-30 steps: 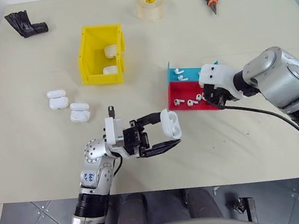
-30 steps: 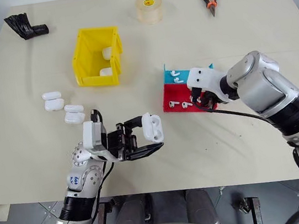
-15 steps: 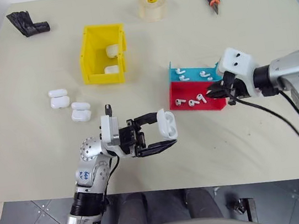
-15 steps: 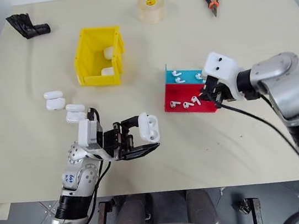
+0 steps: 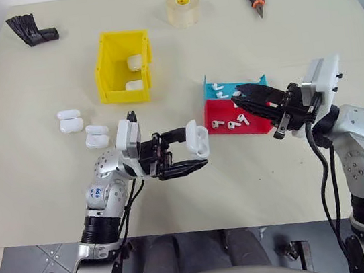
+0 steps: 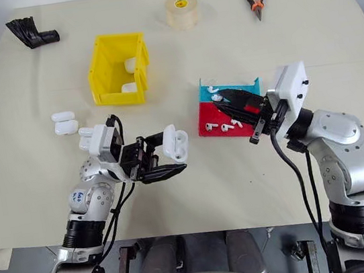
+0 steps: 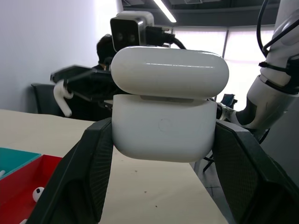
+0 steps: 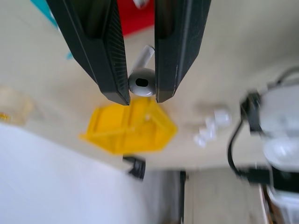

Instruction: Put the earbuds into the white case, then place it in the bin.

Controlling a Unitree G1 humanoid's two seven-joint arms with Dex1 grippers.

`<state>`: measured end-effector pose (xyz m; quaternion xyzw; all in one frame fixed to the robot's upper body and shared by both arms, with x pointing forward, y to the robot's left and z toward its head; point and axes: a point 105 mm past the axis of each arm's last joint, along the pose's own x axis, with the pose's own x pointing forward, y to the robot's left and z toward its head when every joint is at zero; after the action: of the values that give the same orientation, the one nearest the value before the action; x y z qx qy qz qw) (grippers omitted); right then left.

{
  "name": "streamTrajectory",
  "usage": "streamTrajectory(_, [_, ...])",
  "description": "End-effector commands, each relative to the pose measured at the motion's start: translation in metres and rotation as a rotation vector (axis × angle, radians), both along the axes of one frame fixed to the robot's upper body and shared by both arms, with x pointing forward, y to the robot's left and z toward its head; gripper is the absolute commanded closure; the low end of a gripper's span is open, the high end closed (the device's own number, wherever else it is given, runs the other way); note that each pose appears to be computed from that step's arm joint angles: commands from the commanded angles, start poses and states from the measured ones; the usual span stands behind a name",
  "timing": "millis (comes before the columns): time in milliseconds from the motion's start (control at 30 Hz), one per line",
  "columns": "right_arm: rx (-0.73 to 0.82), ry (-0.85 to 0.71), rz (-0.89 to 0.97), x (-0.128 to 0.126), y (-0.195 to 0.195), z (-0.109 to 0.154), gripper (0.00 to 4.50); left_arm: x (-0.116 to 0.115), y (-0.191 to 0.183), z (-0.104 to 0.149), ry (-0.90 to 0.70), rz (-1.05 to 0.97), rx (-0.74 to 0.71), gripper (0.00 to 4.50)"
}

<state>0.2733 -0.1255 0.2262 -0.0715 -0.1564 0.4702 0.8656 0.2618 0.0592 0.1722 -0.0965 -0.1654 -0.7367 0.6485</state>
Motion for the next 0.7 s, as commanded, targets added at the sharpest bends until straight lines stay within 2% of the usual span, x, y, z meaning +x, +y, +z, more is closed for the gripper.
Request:
streamTrajectory(33, [0.083, -0.088, 0.049, -0.019, 0.013, 0.023, 3.97, 0.003, 0.003, 0.009, 0.009, -0.021, -0.028, 1.72])
streamTrajectory(233, [0.152, -0.155, 0.107, -0.035, 0.037, 0.037, 3.97, 0.005, 0.001, 0.014, 0.045, -0.068, -0.023, 1.72])
streamTrajectory(500, [0.158, -0.196, 0.12, -0.045, 0.056, 0.033, 3.97, 0.004, -0.004, 0.025, 0.098, -0.11, -0.055, 1.72])
streamTrajectory(700, [0.161, -0.188, 0.106, -0.043, 0.056, 0.028, 3.97, 0.007, -0.006, 0.025, 0.116, -0.109, -0.064, 1.72])
